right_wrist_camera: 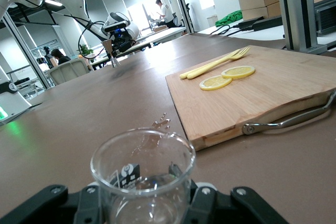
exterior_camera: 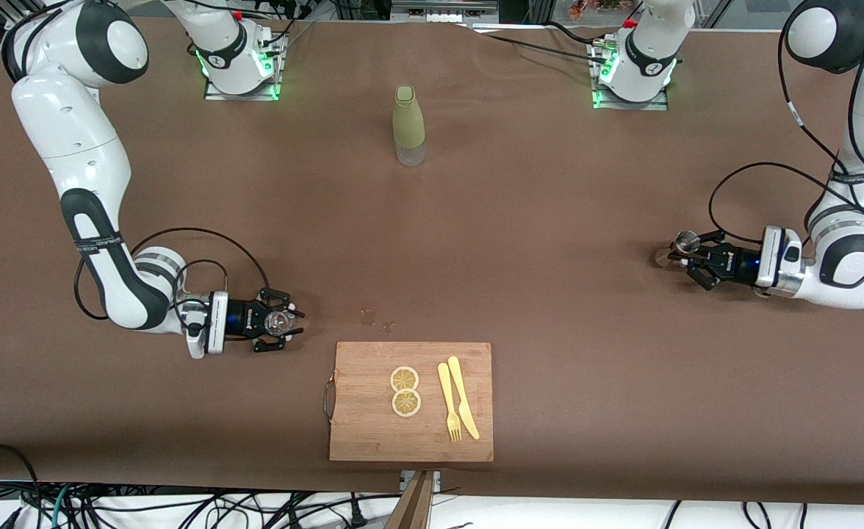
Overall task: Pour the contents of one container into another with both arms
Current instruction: 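Lift the glass with the right gripper while the left gripper lifts the jigger, then bring the jigger with the left gripper beside the glass in the right gripper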
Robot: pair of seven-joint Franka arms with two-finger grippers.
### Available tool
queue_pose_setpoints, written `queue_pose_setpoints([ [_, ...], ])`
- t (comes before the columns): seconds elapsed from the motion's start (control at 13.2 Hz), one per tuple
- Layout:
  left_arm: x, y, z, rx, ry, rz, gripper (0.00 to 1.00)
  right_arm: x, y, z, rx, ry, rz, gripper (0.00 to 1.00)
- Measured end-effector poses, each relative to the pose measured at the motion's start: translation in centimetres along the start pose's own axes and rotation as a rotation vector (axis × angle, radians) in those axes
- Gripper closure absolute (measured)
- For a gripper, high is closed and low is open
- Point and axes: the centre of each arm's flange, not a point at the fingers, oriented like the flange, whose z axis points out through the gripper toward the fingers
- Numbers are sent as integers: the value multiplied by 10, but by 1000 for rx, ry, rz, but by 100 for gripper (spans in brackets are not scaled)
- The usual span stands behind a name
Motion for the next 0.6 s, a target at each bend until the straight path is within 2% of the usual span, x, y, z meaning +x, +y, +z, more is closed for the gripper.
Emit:
queue_pose_setpoints([
  [0.38,41,-54,49,13,-27,-91,78,22,7,-6,-9,-3,61,65],
  [0.6,67,-78,70,17,-41,-146,78,46,13,-9,0,-50,104,65],
])
